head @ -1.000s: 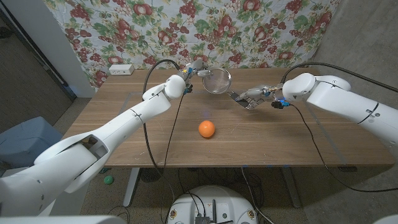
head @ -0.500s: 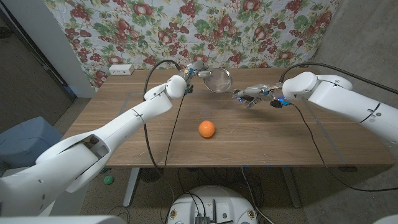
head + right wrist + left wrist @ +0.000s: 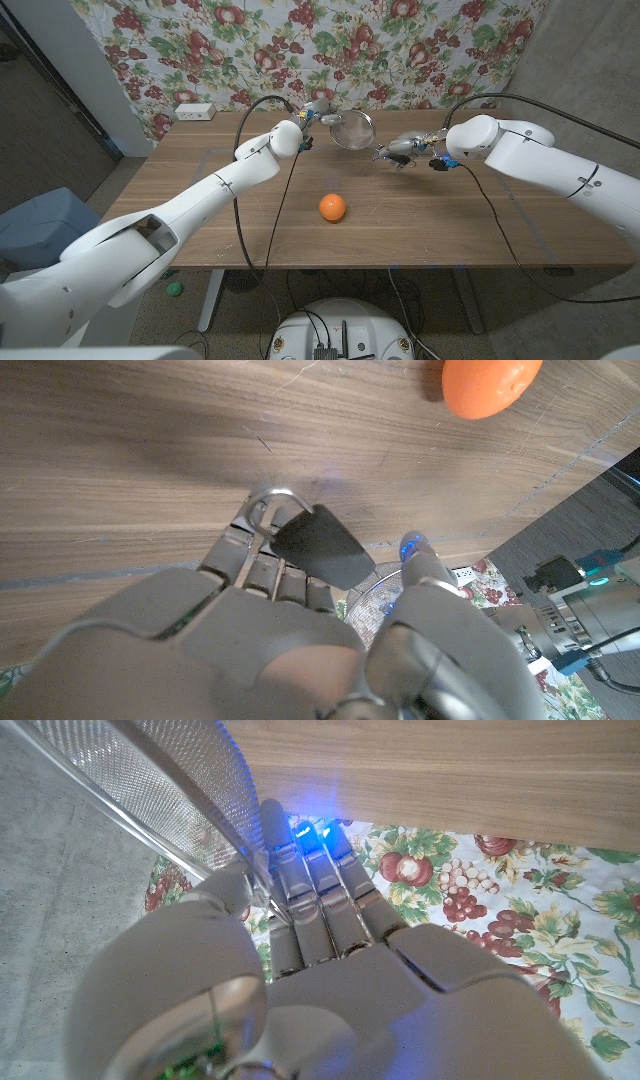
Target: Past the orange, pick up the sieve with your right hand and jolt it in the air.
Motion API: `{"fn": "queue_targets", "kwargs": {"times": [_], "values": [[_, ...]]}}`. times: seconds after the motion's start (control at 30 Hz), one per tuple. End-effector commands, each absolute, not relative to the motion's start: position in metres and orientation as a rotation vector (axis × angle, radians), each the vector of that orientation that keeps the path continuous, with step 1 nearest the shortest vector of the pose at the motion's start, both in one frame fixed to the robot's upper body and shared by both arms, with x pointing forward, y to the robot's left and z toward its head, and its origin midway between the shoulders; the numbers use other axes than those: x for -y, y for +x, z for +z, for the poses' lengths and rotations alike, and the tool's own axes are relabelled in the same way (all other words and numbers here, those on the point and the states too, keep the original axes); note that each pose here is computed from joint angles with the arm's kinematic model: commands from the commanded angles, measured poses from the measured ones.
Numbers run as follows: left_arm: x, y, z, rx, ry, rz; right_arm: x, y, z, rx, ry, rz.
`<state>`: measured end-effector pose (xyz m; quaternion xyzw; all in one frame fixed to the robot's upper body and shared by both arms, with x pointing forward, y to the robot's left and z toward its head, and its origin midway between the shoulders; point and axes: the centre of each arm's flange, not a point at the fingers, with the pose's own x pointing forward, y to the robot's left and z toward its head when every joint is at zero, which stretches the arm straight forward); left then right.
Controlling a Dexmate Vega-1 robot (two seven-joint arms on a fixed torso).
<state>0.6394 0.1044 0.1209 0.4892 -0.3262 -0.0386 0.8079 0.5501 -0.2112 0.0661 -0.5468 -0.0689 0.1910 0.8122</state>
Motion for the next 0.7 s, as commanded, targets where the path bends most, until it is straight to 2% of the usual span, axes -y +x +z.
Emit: {"fn": "queue_targets", "kwargs": {"times": [0.03, 0.7], "values": [[-0.1025, 0.6401, 0.1215, 0.688, 1.051, -0.089, 0.1994, 0.5548, 0.0695, 0.16, -1.207, 0.358], [-0.1045, 0.6437, 0.1226, 0.688, 1.052, -0.089, 0.1936, 0.5623, 0.0737, 0.133, -1.21, 0.329]]}}
